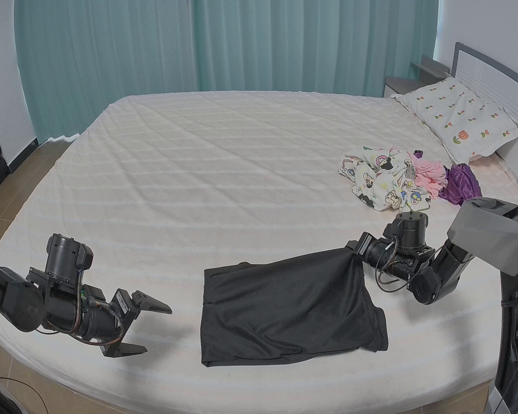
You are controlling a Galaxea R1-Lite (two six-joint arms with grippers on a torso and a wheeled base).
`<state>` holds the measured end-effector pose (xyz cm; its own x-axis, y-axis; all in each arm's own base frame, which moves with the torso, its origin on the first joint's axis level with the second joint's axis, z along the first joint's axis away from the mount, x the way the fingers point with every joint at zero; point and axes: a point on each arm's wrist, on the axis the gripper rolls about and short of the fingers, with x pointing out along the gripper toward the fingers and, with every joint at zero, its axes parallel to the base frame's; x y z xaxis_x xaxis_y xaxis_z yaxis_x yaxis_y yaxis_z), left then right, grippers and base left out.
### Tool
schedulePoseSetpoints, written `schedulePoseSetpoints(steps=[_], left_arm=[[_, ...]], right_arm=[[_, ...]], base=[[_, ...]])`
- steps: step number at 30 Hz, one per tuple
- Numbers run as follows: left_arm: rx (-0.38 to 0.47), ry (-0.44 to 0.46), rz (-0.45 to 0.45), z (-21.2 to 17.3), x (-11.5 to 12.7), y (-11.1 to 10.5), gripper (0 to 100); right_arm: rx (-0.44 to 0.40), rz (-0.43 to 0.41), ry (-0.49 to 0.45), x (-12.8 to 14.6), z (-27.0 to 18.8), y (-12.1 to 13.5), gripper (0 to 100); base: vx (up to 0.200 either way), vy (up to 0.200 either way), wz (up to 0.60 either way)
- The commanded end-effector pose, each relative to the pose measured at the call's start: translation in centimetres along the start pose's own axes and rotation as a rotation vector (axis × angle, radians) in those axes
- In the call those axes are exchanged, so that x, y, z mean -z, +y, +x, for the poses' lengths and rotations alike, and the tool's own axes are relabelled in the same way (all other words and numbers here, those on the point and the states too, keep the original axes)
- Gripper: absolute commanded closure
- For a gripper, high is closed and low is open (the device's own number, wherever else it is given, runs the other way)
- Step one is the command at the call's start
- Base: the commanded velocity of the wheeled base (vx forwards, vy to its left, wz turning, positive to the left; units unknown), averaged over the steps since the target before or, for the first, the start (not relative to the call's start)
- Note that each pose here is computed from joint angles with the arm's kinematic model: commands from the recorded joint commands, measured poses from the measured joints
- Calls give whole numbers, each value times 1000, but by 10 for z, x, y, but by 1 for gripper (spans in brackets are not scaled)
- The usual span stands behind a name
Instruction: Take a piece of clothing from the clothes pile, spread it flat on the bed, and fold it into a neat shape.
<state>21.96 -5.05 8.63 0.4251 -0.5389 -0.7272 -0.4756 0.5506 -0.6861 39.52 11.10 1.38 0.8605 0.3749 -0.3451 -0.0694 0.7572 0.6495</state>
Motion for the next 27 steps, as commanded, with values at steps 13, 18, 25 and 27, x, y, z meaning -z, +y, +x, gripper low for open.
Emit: schedulePoseSetpoints(steps=[13, 18, 25, 27], left_arm=[[-1, 1, -1, 1, 0, 0, 0], [-10, 6, -6, 3, -1, 1, 0], [-11, 7, -7, 4, -1, 2, 0], [-11, 7, -7, 4, -1, 2, 0]], right_arm=[[19, 42, -26, -3, 4, -5, 0], [-9, 39, -14, -14, -28, 5, 0], [-36, 38, 61, -9, -79, 15, 0], [-35, 39, 84, -4, -93, 16, 0]], base=[[0, 0, 0], [0, 0, 0], [0, 0, 0], [0, 0, 0]])
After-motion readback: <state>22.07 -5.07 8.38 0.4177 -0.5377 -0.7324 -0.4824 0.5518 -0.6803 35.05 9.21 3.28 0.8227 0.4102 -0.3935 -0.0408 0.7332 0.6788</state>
